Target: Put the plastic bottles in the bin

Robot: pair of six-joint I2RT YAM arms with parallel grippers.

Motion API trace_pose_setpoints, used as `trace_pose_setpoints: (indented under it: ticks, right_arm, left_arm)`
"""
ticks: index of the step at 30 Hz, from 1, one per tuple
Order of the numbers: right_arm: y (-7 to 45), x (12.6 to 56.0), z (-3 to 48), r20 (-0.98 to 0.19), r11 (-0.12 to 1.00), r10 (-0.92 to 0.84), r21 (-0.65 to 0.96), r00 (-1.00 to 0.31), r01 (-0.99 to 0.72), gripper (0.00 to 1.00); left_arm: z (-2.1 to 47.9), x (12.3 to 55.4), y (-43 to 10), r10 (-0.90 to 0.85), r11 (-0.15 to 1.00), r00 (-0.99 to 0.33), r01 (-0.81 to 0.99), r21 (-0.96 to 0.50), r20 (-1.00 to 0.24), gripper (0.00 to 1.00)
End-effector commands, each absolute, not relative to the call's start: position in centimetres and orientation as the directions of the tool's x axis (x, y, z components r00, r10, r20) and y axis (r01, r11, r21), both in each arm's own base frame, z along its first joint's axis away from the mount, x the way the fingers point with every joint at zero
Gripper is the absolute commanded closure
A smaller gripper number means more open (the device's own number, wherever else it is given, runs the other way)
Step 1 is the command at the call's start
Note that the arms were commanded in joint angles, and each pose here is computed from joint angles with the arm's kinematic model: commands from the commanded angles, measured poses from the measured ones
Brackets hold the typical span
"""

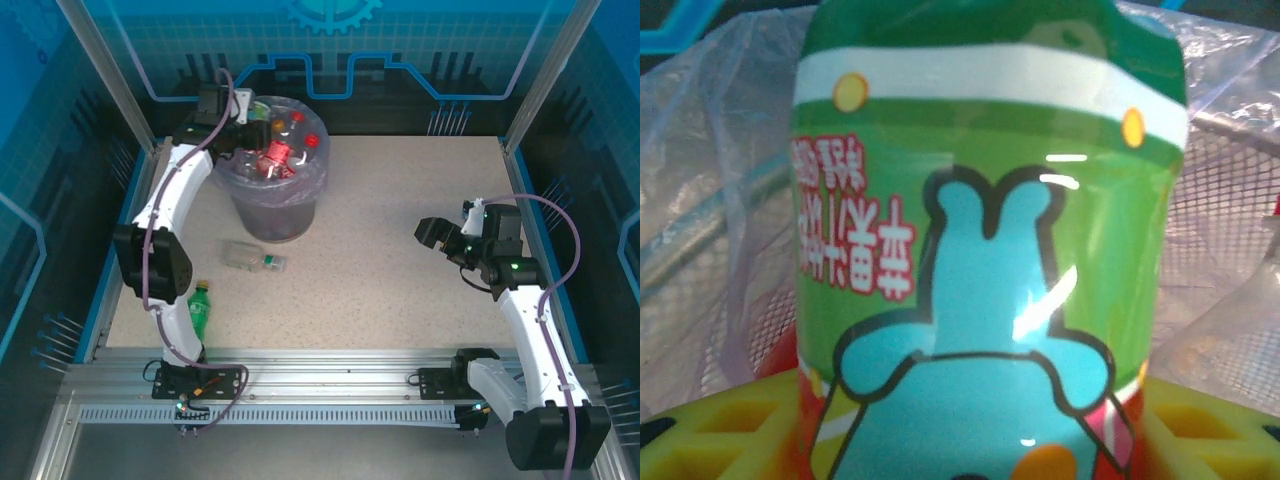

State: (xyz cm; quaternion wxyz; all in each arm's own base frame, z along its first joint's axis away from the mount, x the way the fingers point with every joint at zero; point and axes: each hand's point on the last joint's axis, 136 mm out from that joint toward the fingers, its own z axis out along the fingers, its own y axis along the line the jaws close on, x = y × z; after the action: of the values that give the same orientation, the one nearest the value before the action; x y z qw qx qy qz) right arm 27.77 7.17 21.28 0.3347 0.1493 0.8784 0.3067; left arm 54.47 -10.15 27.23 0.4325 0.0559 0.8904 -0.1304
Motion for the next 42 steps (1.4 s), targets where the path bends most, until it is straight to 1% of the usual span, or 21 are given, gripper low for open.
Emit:
trace_pose_setpoints:
  ticks: [1, 3, 5, 7, 12, 16, 18, 20, 22, 25, 28, 33, 35, 38, 40, 42]
  right_arm:
    - [7.1, 27.9, 21.6, -0.492, 0.754, 0.476, 0.655, -0.728, 0.051, 0.09]
    - [7.1, 27.9, 21.8, -0.498, 0.758, 0.474, 0.65, -0.726, 0.048, 0.09]
    - [6.9, 27.8, 22.0, -0.505, 0.764, 0.472, 0.643, -0.723, 0.049, 0.09]
    - [6.9, 27.9, 21.9, -0.505, 0.765, 0.471, 0.641, -0.724, 0.051, 0.09]
    - [7.1, 28.3, 21.4, -0.492, 0.756, 0.473, 0.653, -0.731, 0.05, 0.09]
    - [7.1, 28.5, 21.1, -0.488, 0.756, 0.471, 0.652, -0.735, 0.052, 0.09]
    - [7.1, 28.6, 21.1, -0.49, 0.758, 0.47, 0.651, -0.734, 0.051, 0.09]
    - [7.1, 28.7, 20.9, -0.489, 0.759, 0.467, 0.649, -0.737, 0.05, 0.09]
    - [7.1, 28.8, 20.7, -0.49, 0.762, 0.464, 0.645, -0.738, 0.051, 0.09]
    - [6.9, 28.9, 20.5, -0.495, 0.77, 0.457, 0.636, -0.739, 0.051, 0.09]
    - [6.7, 29.0, 20.2, -0.499, 0.781, 0.447, 0.622, -0.742, 0.053, 0.09]
    - [6.6, 29.0, 19.7, -0.499, 0.789, 0.437, 0.612, -0.748, 0.053, 0.09]
    - [6.5, 28.9, 19.4, -0.497, 0.79, 0.436, 0.61, -0.75, 0.055, 0.09]
    - [6.2, 28.6, 19.1, -0.495, 0.796, 0.434, 0.601, -0.753, 0.064, 0.09]
    - [5.9, 28.3, 18.9, -0.494, 0.799, 0.437, 0.598, -0.751, 0.072, 0.09]
    - [5.7, 28.0, 18.8, -0.496, 0.8, 0.444, 0.595, -0.746, 0.08, 0.09]
  left_arm:
    - [22.9, 52.7, -16.2, 0.026, 0.907, -0.744, 0.298, -0.297, -0.667, 0.31]
    - [23.8, 52.7, -16.4, 0.038, 0.905, -0.734, 0.313, -0.289, -0.678, 0.23]
    - [25.5, 52.5, -16.4, 0.054, 0.904, -0.712, 0.333, -0.269, -0.7, 0.11]
    - [27.5, 52.2, -16.2, 0.066, 0.903, -0.685, 0.35, -0.248, -0.725, 0.02]
    - [35.1, 50.8, -15.5, 0.061, 0.904, -0.562, 0.382, -0.194, -0.825, 0.01]
    - [41.4, 48.3, -13.9, 0.039, 0.923, -0.449, 0.357, -0.14, -0.893, 0.01]
    - [43.1, 46.9, -12.6, 0.028, 0.944, -0.441, 0.307, -0.121, -0.897, 0.01]
    - [43.4, 45.1, -10.4, -0.006, 0.971, -0.476, 0.208, -0.119, -0.879, 0.01]
    - [42.2, 43.3, -7.8, -0.085, 0.986, -0.53, 0.078, -0.149, -0.844, 0.01]
    - [38.4, 40.2, -5.2, -0.269, 0.957, -0.597, -0.079, -0.278, -0.756, 0.01]
    - [33.7, 37.2, -4.2, -0.454, 0.882, -0.624, -0.213, -0.421, -0.636, 0.01]
    - [24.4, 33.5, -4.0, -0.672, 0.727, -0.623, -0.449, -0.52, -0.401, 0.06]
    - [20.8, 32.9, -4.2, -0.745, 0.65, -0.593, -0.54, -0.535, -0.307, 0.11]
    - [16.5, 32.3, -4.2, -0.823, 0.549, -0.536, -0.66, -0.514, -0.191, 0.14]
    - [14.2, 32.0, -4.5, -0.848, 0.509, -0.513, -0.72, -0.471, -0.131, 0.14]
    - [12.5, 32.0, -4.8, -0.854, 0.504, -0.508, -0.753, -0.423, -0.115, 0.12]
